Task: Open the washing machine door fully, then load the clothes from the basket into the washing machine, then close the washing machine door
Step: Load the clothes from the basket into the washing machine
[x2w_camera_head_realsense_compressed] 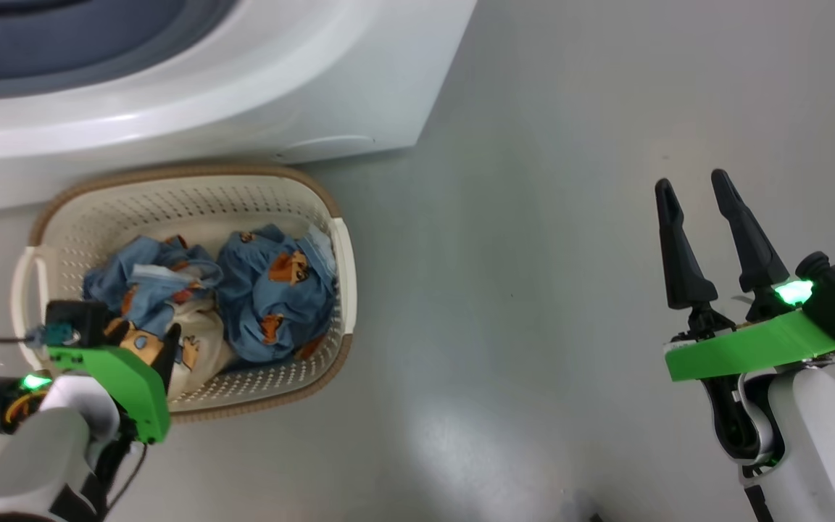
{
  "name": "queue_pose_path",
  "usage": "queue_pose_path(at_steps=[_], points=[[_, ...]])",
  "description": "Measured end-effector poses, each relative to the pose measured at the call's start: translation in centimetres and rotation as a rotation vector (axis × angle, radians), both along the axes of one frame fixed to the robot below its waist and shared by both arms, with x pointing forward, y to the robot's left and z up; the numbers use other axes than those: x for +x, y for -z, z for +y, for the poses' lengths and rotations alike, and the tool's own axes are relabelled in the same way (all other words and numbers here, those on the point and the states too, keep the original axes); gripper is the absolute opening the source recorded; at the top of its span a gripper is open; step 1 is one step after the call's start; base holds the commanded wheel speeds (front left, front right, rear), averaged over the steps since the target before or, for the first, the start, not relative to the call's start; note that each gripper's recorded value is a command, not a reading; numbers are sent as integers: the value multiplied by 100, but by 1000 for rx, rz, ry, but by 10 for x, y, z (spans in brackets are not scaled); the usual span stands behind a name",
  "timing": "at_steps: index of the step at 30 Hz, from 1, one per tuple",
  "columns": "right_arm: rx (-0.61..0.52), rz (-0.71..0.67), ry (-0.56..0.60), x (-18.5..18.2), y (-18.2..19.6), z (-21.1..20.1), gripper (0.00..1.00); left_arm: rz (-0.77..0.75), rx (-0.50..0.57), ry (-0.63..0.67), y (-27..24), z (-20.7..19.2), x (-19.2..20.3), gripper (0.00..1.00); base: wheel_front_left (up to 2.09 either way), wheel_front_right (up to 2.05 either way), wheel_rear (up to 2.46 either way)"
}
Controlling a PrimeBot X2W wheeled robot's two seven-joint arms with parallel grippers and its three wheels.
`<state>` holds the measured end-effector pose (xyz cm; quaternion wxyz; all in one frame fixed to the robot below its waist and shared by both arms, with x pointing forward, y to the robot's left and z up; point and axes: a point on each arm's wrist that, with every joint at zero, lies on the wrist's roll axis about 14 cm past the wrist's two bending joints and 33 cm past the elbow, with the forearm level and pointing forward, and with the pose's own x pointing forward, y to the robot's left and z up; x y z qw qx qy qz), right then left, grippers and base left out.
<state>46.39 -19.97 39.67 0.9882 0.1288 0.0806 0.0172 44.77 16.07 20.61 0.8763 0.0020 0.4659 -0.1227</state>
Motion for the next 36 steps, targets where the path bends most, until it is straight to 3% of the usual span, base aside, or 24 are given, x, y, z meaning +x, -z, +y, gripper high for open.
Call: queue_pose_path(at_steps=[22,36], points=[[-17,68,-8,15,41,-1,100,236,90,-26,61,22,21,100,0,0,0],[-22,83,-22,18,50,3,100,394,69,-57,83,15,1,100,0,0,0]])
